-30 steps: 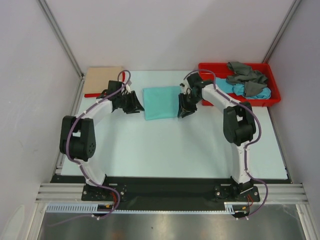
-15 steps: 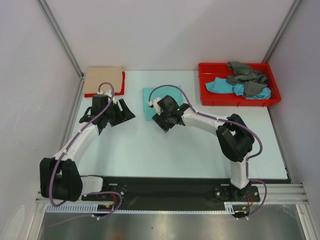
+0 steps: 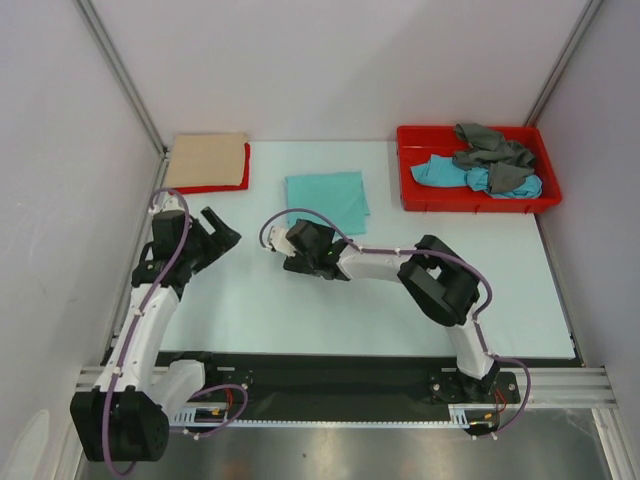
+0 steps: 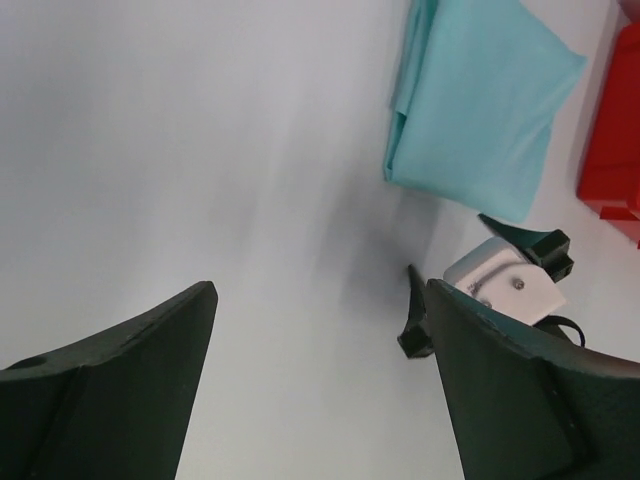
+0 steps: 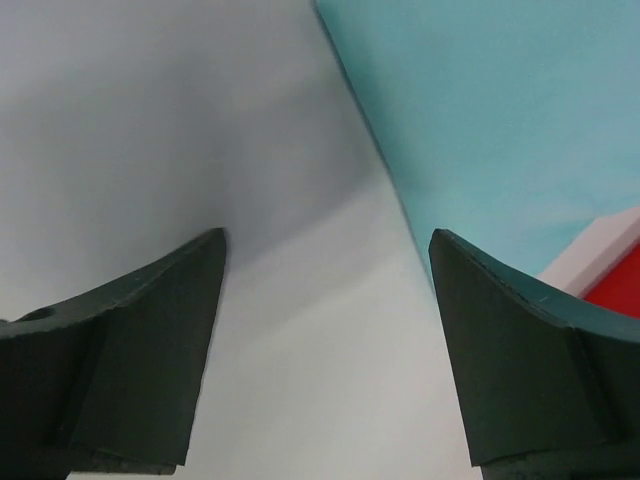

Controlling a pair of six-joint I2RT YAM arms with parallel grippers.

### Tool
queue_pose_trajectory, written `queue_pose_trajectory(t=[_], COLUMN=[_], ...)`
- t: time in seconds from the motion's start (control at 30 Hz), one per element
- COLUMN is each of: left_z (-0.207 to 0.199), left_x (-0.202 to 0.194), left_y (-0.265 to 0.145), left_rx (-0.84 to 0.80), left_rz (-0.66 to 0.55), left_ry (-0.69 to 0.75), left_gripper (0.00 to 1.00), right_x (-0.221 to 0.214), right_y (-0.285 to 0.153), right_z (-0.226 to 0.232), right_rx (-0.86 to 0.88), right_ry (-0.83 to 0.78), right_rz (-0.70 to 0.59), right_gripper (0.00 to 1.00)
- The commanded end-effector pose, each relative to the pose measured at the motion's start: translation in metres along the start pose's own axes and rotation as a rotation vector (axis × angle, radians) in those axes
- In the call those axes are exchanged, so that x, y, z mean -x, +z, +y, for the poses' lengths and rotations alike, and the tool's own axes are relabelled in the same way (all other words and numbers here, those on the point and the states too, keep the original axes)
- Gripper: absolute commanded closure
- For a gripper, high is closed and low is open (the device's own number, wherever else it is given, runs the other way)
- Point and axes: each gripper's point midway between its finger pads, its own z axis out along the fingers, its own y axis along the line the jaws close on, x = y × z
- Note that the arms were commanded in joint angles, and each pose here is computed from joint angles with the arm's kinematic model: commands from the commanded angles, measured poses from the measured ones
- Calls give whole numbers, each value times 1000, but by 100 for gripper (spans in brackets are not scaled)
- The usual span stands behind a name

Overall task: Fold and stack the t-shirts
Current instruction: Neatly place the folded tshirt to the corner

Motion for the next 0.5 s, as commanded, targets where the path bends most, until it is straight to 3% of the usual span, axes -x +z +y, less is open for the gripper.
queue_pose_trajectory(t=[0.0,0.33,0.4,0.43,0.47], left_z=[28,41,37,35,33], left_x=[-8,-10,-7,-7,-6], left_y=[-2,1,6,8,12], left_rx=[121,175,154,145,139], left_rz=[-19,-19,-9,-3,12], left_ry=[-128,-290,-307,-309,-311], left_gripper=[8,5,5,5,4], right_x=[-6,-16,-17,-15,-17], right_y=[26,65,70,71,73], right_z=[-25,-27,-31,-35,-40], right_rx=[-132,-124,-117,-122,-119], right_ry=[-136,-187,-165,-143,-117], right_rz=[21,37,31,26,26], right_gripper=[13,23,33,44,69])
